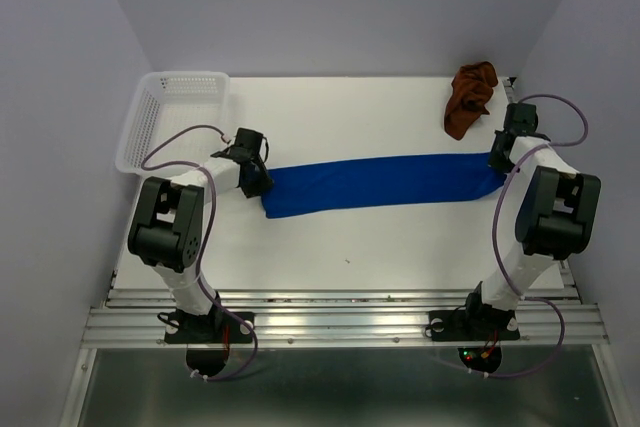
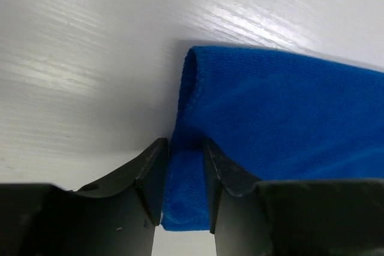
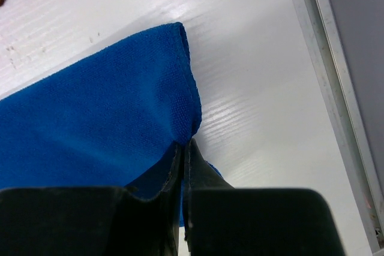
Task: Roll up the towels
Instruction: Fold the towel
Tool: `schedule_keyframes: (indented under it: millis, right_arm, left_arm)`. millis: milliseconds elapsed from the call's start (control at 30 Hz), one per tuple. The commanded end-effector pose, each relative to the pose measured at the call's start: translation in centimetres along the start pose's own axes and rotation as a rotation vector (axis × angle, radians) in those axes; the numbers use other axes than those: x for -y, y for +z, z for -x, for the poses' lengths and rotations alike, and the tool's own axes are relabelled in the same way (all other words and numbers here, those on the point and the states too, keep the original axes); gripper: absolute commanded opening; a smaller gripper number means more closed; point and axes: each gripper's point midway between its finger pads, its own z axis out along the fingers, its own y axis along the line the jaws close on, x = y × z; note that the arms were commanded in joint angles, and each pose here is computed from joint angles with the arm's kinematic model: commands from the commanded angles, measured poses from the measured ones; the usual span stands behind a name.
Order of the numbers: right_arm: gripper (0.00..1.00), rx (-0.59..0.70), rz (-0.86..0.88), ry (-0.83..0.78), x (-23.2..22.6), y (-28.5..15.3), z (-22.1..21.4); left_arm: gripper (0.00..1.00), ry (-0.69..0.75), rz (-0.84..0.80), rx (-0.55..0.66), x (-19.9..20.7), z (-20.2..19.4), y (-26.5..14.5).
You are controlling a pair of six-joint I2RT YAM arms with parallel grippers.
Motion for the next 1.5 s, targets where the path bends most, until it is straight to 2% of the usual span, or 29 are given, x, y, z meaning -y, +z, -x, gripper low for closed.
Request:
schedule_keyframes:
  millis: [0,133,200,333,433,667,1167,1367,1467]
  right_arm:
    - [0.01,0.053,-0.036,0.007,0.5,-0.9,2.7]
    - [0.01,0.080,-0.041,0.014,0.7,-2.4,4.4]
    - [0.01,0.096,0.011,0.013,0.0,-3.3,5.2]
    - [0.01,0.092,0.103,-0.011,-1.9,-5.4,5.1]
    - [0.01,0.093,0.107,-0.044,-2.6,-6.8,4.7]
    - [0.01,0.131,0.165,-0.135,-8.4,-11.1,4.4]
    - [0.01,0.104,0.524,-0.302,-26.7,-20.7,-2.7]
    - [0.01,0.075,0.681,-0.320,-32.4,-24.3,-5.7]
    - [0.01,0.075,0.701,-0.310,-34.0,-25.2,-6.5]
  left_arm:
    - [0.38,0.044,0.000,-0.083,-0.5,-3.3,0.5]
    - [0.16,0.068,0.010,-0.097,-0.6,-4.5,0.8]
    - [0.10,0.078,0.005,-0.097,-0.4,-4.8,0.8]
    - [0.08,0.084,0.003,-0.092,0.0,-4.9,0.7]
    - [0.08,0.082,-0.008,-0.075,0.5,-4.4,0.5]
    - [0.08,0.074,-0.034,-0.045,1.2,-3.5,0.0]
    - [0.07,0.062,-0.070,-0.024,1.6,-3.4,-0.4]
    - [0.07,0.064,-0.082,-0.022,1.6,-3.6,-0.6]
    - [0.07,0.064,-0.082,-0.022,1.5,-3.7,-0.8]
